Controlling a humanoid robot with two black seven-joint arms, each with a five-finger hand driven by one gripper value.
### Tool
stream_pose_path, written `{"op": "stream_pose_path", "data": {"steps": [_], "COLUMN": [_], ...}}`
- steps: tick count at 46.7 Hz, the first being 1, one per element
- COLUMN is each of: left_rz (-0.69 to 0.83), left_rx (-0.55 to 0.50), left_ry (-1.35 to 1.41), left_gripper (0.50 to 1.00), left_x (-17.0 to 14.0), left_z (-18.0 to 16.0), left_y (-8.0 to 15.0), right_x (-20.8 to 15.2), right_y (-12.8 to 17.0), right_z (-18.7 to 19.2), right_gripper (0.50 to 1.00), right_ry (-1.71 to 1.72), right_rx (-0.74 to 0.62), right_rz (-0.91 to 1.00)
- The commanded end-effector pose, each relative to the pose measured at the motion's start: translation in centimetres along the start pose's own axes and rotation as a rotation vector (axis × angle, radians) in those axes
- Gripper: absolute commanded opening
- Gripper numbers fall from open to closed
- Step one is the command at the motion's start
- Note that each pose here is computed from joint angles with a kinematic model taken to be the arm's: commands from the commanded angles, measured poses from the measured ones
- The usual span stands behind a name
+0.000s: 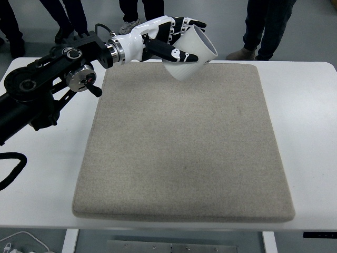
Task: Flip white cup upright
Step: 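Lift the cup with the left hand and rotate it toward upright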
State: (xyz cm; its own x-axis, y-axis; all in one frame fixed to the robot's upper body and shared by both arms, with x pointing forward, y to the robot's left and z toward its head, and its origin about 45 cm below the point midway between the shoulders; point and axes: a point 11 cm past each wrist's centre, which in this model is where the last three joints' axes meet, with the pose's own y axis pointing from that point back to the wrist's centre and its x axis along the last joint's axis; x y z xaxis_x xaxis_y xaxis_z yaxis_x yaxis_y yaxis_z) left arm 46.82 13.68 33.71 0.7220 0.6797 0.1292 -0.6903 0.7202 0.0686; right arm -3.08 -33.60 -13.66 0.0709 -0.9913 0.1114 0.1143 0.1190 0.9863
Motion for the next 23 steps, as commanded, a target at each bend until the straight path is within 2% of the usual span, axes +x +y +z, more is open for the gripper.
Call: {"op": "stream_pose_path", "data": {"steps": [1, 23], "left_rz": [0.008, 0.095], "left_rx": [-0.03, -0.268], "left_ry": [0.029, 0.138], "left_gripper": [0.5, 0.5], "left_x": [0.3, 1.8], "left_z": [-0.5, -3.6], "left_y": [0.4, 3.3], "right_x": [0.0, 0.0], "right_y": [0.0, 0.0], "right_z": [0.1, 0.1], "right_gripper": [0.93, 0.93], "right_ry": [0.0, 0.0], "right_rx": [-0.002, -0.002], "right_rz": [-0.001, 0.001]}}
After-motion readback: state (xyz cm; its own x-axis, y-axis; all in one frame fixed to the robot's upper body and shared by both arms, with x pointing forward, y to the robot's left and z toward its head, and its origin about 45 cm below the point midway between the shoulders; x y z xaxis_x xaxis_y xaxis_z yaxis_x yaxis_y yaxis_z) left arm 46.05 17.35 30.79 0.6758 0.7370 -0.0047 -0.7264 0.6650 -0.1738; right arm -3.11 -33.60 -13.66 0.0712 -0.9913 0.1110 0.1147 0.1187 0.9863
